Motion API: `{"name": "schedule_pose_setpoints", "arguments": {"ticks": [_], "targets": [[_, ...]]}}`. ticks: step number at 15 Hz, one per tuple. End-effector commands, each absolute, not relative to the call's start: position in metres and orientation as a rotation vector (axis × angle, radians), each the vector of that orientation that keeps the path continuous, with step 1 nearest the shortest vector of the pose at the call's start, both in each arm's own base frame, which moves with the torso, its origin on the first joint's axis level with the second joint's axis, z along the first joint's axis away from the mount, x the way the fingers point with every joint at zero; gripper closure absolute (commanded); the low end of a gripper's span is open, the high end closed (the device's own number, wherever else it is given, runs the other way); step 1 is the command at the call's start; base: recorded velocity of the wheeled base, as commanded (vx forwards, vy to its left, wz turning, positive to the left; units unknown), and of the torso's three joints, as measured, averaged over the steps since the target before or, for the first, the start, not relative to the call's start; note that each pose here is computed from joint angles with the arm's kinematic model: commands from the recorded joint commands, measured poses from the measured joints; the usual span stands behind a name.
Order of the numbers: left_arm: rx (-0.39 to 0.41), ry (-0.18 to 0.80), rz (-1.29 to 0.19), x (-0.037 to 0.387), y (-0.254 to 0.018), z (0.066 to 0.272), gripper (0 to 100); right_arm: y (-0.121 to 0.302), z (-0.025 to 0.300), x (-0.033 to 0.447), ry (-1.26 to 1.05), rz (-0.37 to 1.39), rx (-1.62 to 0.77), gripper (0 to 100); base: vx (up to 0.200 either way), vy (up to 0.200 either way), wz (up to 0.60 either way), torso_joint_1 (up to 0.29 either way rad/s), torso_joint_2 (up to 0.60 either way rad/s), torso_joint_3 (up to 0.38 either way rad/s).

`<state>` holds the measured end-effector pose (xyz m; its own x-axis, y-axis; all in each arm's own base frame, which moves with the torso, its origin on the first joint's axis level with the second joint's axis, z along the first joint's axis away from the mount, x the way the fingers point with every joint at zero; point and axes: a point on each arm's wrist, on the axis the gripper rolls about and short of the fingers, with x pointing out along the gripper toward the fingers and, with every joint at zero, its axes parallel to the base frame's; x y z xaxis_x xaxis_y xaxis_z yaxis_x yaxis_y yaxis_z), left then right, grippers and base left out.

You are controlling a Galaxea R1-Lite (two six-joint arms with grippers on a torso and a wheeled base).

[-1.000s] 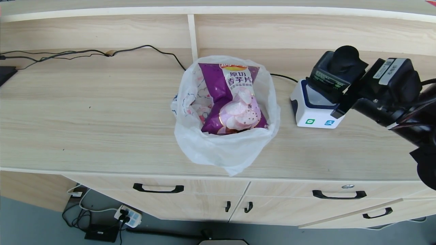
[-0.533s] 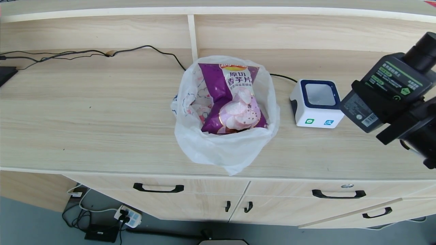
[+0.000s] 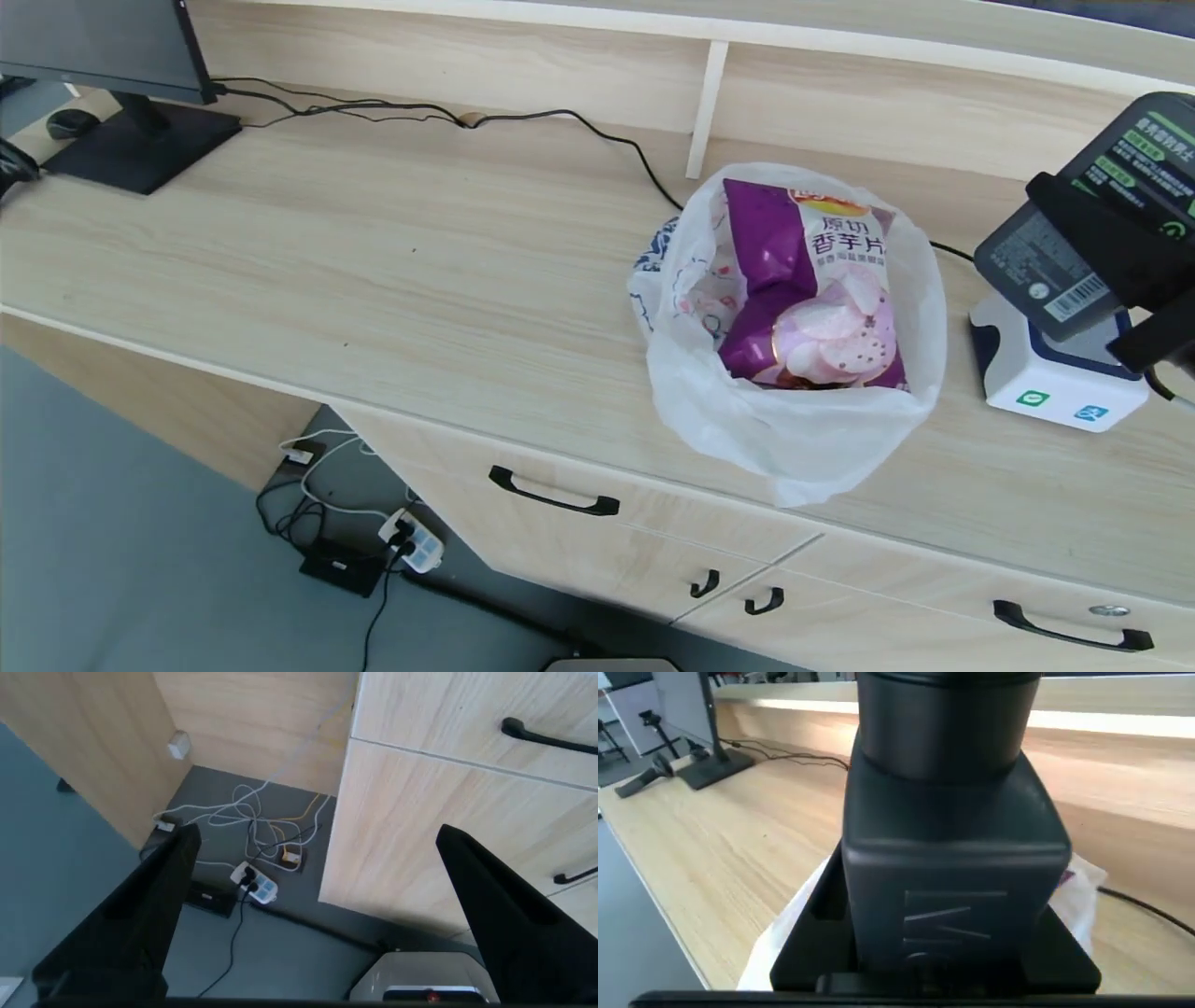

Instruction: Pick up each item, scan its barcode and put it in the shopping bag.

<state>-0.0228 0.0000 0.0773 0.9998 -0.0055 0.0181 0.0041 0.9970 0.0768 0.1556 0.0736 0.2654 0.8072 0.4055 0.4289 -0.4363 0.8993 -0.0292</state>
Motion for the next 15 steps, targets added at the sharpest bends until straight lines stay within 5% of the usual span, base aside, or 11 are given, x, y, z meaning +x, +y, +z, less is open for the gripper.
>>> {"name": "schedule_pose_setpoints", "arguments": {"ticks": [1, 4, 15], "targets": [[0.075, -0.019, -0.005, -0.023, 0.000, 0.077, 0, 0.074, 0.272, 0.157, -0.451, 0.454, 0.075, 100, 0.000, 0.000, 0.60, 0.002, 0.00, 0.012], [0.075, -0.019, -0.005, -0.023, 0.000, 0.077, 0, 0.077, 0.281, 0.163, -0.396, 0.454, 0.067, 100, 0.000, 0.000, 0.60, 0.006, 0.00, 0.005], [0.069, -0.019, -0.005, -0.023, 0.000, 0.078, 0, 0.095, 0.235, 0.221, -0.145, 0.379, 0.148, 100, 0.000, 0.000, 0.00, 0.000, 0.00, 0.000]]}}
